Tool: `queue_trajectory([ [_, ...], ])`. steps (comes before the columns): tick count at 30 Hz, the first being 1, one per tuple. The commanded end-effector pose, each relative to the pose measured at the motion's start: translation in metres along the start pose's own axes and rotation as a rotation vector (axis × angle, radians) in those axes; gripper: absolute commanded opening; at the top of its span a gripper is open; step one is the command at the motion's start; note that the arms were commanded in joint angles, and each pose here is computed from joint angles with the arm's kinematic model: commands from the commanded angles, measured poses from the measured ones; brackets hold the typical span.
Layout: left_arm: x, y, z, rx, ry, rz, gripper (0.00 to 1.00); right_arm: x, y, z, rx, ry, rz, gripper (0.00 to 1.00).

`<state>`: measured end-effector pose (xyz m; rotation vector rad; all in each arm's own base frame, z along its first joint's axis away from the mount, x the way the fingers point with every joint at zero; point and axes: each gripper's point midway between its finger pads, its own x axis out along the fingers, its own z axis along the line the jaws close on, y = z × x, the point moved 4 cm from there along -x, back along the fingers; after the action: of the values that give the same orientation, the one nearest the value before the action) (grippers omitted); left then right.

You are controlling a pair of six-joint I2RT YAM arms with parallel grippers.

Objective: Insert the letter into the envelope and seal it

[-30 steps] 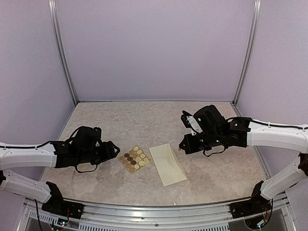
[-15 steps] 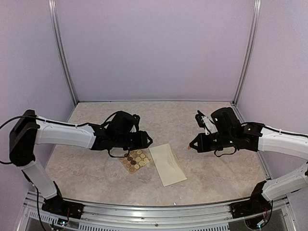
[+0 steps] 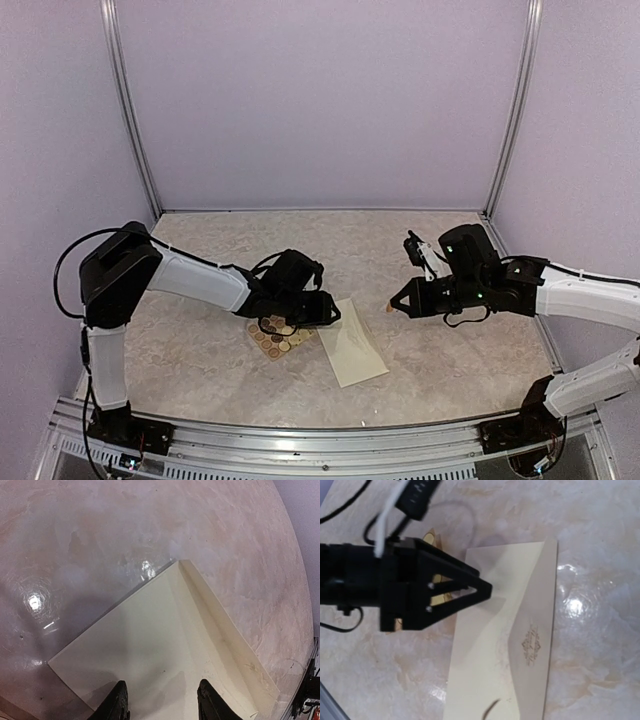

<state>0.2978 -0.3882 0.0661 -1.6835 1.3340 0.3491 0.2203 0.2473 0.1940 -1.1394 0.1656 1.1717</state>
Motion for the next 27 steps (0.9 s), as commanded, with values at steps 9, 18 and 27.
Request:
queue_trajectory([
  [9,-0.014,0.043,0.03,-0.007,-0.101,0.016,0.41,-0.001,-0.005,0.004,0.015,-0.032,-0.019,0.0],
  [18,-0.051,0.099,0.014,-0.033,-0.087,0.053,0.41,0.003,-0.003,0.006,0.024,-0.056,-0.008,0.0],
  [27,-0.076,0.129,-0.021,-0.028,-0.041,0.057,0.41,0.003,0.001,0.007,0.03,-0.076,0.006,0.0],
])
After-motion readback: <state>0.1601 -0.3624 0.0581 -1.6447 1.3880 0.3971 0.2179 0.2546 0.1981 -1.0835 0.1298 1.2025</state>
